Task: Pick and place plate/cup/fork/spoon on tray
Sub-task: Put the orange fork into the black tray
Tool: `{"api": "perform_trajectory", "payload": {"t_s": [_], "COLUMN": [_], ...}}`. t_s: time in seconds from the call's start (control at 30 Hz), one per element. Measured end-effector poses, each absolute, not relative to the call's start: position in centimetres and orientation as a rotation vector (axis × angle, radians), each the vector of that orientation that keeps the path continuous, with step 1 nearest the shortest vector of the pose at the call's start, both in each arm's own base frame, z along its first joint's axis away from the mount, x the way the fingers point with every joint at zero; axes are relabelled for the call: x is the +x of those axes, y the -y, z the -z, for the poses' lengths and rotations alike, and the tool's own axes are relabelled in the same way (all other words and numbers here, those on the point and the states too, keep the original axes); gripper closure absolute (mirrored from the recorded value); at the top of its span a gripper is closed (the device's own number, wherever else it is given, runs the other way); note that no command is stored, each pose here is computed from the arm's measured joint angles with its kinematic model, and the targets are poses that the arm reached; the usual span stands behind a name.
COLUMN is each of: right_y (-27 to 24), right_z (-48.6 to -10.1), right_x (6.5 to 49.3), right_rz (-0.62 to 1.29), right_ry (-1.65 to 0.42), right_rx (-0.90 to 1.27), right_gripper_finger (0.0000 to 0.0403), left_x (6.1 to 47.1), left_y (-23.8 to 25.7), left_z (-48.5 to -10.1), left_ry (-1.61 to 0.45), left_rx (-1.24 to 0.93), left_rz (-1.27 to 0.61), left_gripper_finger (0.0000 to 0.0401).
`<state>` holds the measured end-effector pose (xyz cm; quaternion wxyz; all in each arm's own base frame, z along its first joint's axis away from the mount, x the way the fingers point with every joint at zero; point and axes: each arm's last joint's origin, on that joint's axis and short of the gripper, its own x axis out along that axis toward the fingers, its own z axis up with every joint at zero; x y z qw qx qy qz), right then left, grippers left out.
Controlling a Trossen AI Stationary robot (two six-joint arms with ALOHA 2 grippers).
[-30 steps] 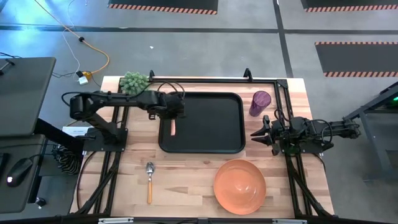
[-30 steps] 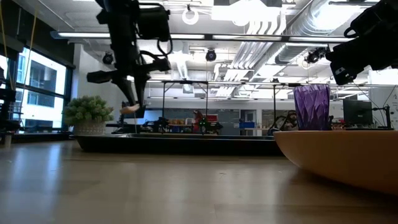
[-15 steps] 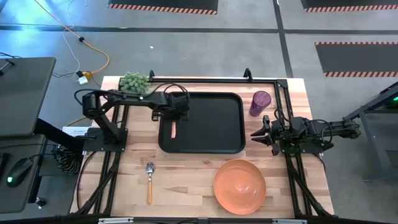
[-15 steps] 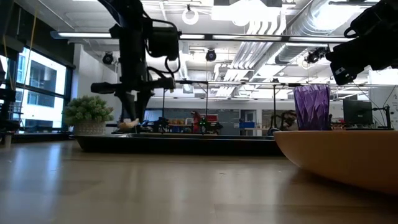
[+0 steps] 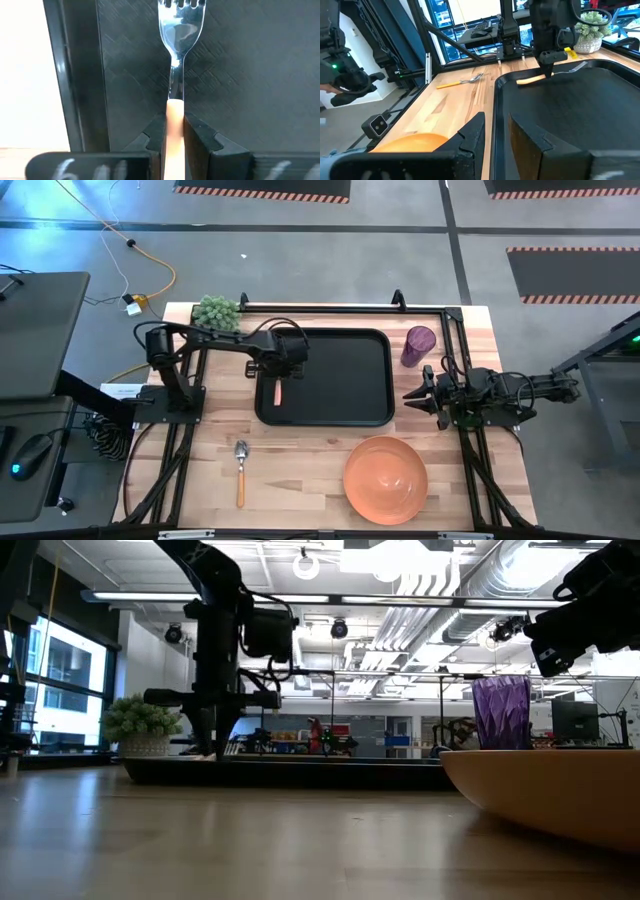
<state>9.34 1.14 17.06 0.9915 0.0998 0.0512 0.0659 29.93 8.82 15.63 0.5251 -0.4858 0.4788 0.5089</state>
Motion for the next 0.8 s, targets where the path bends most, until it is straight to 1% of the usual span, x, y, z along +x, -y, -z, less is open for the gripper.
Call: {"api": "perform_trajectory", "payload": {"t_s": [0.2,0.47,0.8], "right_y": [-1.14,-1.14,-1.14], "right_z": [-17.06,-17.06,-17.06], "right_x": [9.34,9.34,9.34], "right_rz": [-0.132,-0.132,-0.132], "right_ry": [-0.103,-0.102,-0.103], "right_rx": [0.197,0.197,0.197], "right_gripper_finger": [0.0324,0.0324,0.0324], "left_x": [30.05,30.02,30.03], "left_y": [-8.84,-8.83,-8.80], "left_z": [-15.36,-15.36,-15.36], "left_ry": [-1.148,-1.151,-1.158], "left_rx": [-1.165,-1.166,-1.176], "left_rz": [-1.217,-1.219,-1.210], "left_gripper_finger": [0.0363,0.0342,0.0341]}}
